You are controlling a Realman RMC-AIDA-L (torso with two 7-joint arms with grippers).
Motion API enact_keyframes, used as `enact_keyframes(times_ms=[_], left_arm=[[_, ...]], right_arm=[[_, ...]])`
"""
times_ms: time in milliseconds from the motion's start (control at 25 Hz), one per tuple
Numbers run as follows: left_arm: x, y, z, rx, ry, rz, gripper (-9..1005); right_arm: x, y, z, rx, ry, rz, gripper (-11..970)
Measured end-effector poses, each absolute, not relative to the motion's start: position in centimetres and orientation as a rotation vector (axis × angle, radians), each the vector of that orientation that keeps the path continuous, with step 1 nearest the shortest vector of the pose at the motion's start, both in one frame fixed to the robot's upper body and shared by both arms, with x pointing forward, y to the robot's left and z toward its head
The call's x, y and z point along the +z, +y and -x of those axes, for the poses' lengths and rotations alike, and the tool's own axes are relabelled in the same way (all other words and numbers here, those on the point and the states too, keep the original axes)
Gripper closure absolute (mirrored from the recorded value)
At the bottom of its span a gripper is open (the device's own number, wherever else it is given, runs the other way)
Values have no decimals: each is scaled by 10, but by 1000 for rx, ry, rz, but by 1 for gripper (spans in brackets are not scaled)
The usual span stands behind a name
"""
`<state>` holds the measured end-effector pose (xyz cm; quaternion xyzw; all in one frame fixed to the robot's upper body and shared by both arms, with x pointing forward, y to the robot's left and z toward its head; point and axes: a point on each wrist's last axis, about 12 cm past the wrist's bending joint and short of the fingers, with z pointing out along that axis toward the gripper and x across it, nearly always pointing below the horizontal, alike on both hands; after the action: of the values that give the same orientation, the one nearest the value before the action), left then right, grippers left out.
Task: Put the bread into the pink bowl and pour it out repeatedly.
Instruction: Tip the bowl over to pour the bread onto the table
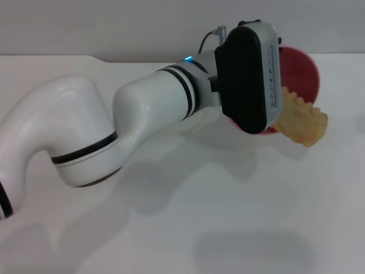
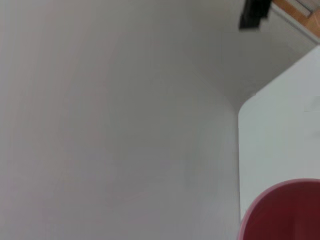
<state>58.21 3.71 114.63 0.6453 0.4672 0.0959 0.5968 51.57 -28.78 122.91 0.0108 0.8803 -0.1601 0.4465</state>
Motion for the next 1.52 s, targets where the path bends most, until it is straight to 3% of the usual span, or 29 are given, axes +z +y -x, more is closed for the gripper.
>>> enact_keyframes(times_ms=[1520], left_arm=[[1140,34,-565,667,575,-1796,884]], right_arm=[[1232,-309,-519,-485,2158,-83,392]])
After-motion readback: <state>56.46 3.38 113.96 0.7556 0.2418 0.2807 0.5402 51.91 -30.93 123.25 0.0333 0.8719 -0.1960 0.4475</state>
